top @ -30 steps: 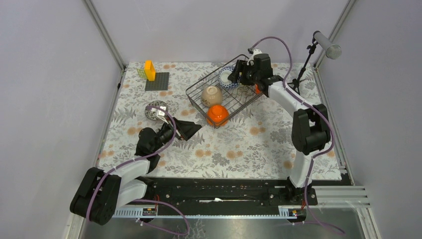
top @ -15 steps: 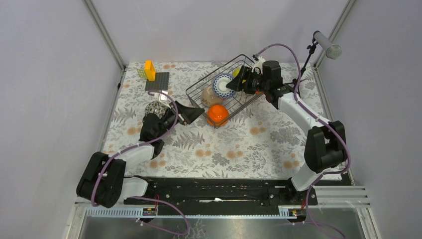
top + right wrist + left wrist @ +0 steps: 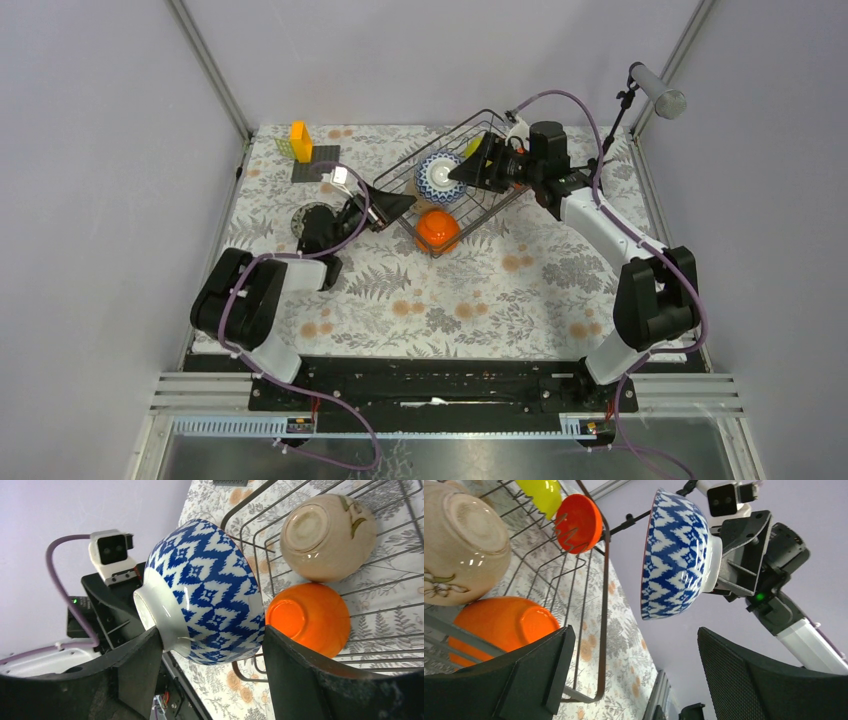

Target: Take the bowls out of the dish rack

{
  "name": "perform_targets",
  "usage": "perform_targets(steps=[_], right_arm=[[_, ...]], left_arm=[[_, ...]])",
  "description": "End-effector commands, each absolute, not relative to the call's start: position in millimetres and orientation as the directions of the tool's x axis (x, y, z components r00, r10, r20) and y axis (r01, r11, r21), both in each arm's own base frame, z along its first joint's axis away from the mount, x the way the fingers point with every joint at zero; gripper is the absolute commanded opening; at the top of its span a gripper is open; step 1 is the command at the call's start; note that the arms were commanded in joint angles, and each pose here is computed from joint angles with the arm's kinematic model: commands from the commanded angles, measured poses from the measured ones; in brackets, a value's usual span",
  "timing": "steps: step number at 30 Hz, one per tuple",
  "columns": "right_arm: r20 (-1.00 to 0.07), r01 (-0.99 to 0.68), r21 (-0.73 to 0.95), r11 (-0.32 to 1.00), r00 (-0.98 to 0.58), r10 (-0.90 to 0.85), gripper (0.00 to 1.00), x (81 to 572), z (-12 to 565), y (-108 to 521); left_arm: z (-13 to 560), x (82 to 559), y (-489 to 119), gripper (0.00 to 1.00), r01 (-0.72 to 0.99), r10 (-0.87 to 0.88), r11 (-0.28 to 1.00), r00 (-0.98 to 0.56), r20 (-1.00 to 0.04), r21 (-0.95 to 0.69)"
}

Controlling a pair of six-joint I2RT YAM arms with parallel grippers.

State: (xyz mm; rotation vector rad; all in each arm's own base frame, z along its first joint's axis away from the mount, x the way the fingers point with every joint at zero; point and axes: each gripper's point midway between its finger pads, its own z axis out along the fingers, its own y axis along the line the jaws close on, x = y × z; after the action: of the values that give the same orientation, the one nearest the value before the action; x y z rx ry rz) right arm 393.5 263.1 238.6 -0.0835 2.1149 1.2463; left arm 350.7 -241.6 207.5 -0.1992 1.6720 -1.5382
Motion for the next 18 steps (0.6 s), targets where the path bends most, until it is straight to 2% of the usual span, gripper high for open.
perform_targets(steps=[1, 6, 11, 18], right_arm=[[-0.584, -0.449, 0.785, 0.427, -0.768, 0.265, 0.46, 379.0, 273.1, 273.3], [-0.553, -0.436, 0.806, 0.399, -0.796, 0.247, 0.46, 371.1, 265.6, 276.0], [-0.534, -0.424, 0.819, 0.387, -0.810, 0.243, 0.46, 369.3, 259.9, 277.4], [-0.488, -0.408, 0.856, 0.317, -0.840, 0.236, 0.46, 366.2, 257.5, 284.7]], left_arm=[[260.3, 342.2, -247.1, 0.97, 0.590, -0.629, 0.085, -0.593, -0.502, -0.803], [263.5, 340.9, -250.9, 0.96, 0.609, -0.628, 0.008, -0.615, -0.478, -0.793], [269.6, 340.1, -256.5, 0.94, 0.635, -0.615, -0.001, -0.610, -0.500, -0.773], [279.0, 336.6, -261.4, 0.83, 0.661, -0.595, -0.020, -0.611, -0.522, -0.751]])
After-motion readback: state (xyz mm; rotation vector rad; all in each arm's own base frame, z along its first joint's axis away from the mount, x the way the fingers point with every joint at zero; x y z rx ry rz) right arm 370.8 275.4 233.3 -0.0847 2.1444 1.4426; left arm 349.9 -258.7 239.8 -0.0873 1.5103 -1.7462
